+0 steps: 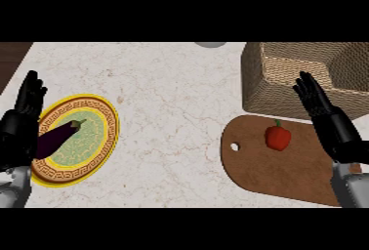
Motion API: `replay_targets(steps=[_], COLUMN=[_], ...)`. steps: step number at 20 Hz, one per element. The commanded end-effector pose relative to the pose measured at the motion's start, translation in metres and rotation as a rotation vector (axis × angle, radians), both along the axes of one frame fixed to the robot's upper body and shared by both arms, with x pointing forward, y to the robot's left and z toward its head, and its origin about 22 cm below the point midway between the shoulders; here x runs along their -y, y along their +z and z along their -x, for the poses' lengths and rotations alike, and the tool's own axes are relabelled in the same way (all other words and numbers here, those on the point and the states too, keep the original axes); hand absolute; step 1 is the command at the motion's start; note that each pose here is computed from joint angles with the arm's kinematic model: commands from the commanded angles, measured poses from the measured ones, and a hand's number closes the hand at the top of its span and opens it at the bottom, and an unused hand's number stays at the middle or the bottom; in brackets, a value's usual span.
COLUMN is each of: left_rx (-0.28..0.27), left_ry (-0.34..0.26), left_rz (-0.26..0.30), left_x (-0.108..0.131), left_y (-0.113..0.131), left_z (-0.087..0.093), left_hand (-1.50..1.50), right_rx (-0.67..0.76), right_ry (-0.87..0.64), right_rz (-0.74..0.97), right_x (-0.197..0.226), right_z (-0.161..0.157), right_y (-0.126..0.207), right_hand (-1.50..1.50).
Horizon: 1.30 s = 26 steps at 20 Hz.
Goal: Pick the bell pepper from the cutting board and place it in the basket
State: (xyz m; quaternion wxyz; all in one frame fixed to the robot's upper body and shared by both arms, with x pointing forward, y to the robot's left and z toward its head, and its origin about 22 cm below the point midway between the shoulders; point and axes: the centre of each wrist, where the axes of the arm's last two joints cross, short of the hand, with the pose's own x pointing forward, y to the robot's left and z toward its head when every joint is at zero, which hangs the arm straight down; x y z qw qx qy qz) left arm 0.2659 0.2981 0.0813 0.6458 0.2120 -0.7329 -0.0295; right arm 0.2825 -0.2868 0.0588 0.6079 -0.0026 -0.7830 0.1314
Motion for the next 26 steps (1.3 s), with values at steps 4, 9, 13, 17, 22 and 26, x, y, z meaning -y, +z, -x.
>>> replay_targets(steps=[4,9,13,17,22,26], left_rx=[-0.404,-0.66,-0.681,-0.676,-0.687,-0.678], left_ry=[-0.012,-0.098,-0.094,-0.062,-0.049,-0.024], left_rz=[0.205,0.261,0.275,0.278,0.285,0.277], left_x=[0.006,0.022,0.02,0.003,-0.002,0.0], left_y=[-0.084,-0.122,-0.125,-0.131,-0.132,-0.134], left_z=[0.031,0.058,0.059,0.071,0.075,0.084], left_hand=[0.0,0.0,0.0,0.0,0.0,0.0], right_rx=[0.041,0.073,0.078,0.03,0.009,-0.067], right_ry=[-0.047,0.196,0.031,-0.168,-0.344,-0.331], right_rz=[-0.145,-0.094,0.097,0.372,0.792,1.0], right_x=[-0.003,-0.089,-0.149,-0.127,-0.072,-0.055], right_z=[-0.034,-0.051,-0.044,-0.063,-0.081,-0.075], right_y=[0.025,0.017,-0.004,0.022,0.084,0.152], right_hand=[1.5,1.5,-1.5,-1.5,-1.5,-1.5])
